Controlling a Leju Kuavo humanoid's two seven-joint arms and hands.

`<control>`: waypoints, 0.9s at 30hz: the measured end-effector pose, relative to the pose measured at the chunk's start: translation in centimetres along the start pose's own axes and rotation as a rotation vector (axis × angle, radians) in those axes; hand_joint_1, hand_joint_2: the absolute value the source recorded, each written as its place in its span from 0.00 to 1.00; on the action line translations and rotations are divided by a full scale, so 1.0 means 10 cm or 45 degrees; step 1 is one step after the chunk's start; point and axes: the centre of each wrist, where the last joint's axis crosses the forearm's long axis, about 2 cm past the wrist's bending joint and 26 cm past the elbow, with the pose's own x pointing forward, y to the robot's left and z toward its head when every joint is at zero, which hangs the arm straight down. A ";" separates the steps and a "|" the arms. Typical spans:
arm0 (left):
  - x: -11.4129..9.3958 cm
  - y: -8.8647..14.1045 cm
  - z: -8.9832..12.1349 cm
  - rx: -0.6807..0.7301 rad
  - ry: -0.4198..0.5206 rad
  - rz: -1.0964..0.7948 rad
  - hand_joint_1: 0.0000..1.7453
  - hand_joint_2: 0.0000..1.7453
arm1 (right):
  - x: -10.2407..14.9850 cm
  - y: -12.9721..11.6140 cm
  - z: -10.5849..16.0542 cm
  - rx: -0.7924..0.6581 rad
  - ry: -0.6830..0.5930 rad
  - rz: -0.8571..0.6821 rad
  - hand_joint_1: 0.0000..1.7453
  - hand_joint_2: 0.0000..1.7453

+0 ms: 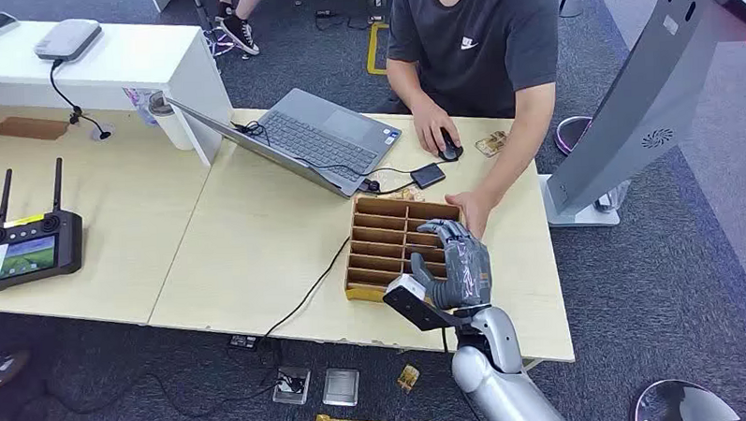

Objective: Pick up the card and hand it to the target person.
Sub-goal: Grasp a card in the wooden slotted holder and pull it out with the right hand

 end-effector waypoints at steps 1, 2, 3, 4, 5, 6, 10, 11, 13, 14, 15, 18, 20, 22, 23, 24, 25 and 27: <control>0.00 0.00 0.00 0.000 -0.001 -0.001 0.00 0.00 | 0.00 0.00 0.00 0.001 0.000 0.000 0.46 1.00; 0.00 0.00 0.00 0.001 -0.001 -0.001 0.00 0.00 | 0.00 0.00 0.00 0.002 0.000 0.001 0.46 1.00; 0.01 0.00 0.00 0.001 -0.002 -0.002 0.00 0.00 | 0.00 0.01 0.00 0.004 0.000 0.002 0.46 1.00; 0.01 0.01 0.00 0.001 -0.003 -0.004 0.00 0.00 | 0.00 0.01 0.00 0.005 0.000 0.002 0.46 1.00; 0.01 0.01 0.00 0.001 -0.004 -0.005 0.00 0.00 | 0.00 0.01 0.01 0.006 -0.001 0.003 0.46 1.00; 0.01 0.01 0.00 0.001 -0.005 -0.006 0.00 0.00 | 0.00 0.01 0.01 0.007 -0.001 0.004 0.46 1.00; 0.02 0.01 0.00 0.000 -0.010 -0.016 0.00 0.00 | 0.00 0.02 0.01 0.014 -0.002 0.011 0.46 1.00; 0.02 0.01 0.00 0.000 -0.011 -0.018 0.00 0.00 | 0.00 0.02 0.01 0.015 -0.002 0.011 0.46 1.00; 0.02 0.01 0.01 -0.001 -0.013 -0.021 0.00 0.00 | 0.00 0.02 0.02 0.017 -0.002 0.013 0.46 1.00; 0.03 0.01 0.01 -0.001 -0.013 -0.023 0.00 0.00 | 0.00 0.02 0.02 0.017 -0.001 0.013 0.46 1.00; 0.03 0.01 0.01 -0.001 -0.014 -0.024 0.00 0.00 | 0.00 0.02 0.02 0.018 0.000 0.013 0.46 1.00; 0.03 0.01 0.01 0.000 -0.017 -0.028 0.00 0.00 | -0.01 0.03 0.02 0.020 0.003 0.016 0.45 1.00; 0.03 0.01 0.01 0.002 -0.019 -0.031 0.00 0.00 | -0.01 0.03 0.02 0.022 0.009 0.018 0.44 1.00; 0.04 0.01 0.01 0.003 -0.020 -0.033 0.00 0.00 | -0.01 0.03 0.02 0.025 0.014 0.024 0.43 1.00; 0.04 0.01 0.01 0.003 -0.021 -0.033 0.00 0.00 | -0.02 0.03 0.02 0.026 0.013 0.028 0.43 1.00; 0.04 0.01 0.01 0.003 -0.022 -0.033 0.00 0.00 | -0.02 0.02 0.01 0.027 0.013 0.033 0.43 1.00; 0.05 0.01 0.01 0.004 -0.023 -0.033 0.00 0.00 | -0.02 0.02 0.00 0.027 0.012 0.037 0.42 1.00; 0.05 0.01 0.01 0.004 -0.024 -0.033 0.00 0.00 | -0.03 0.01 -0.01 0.026 0.012 0.041 0.41 1.00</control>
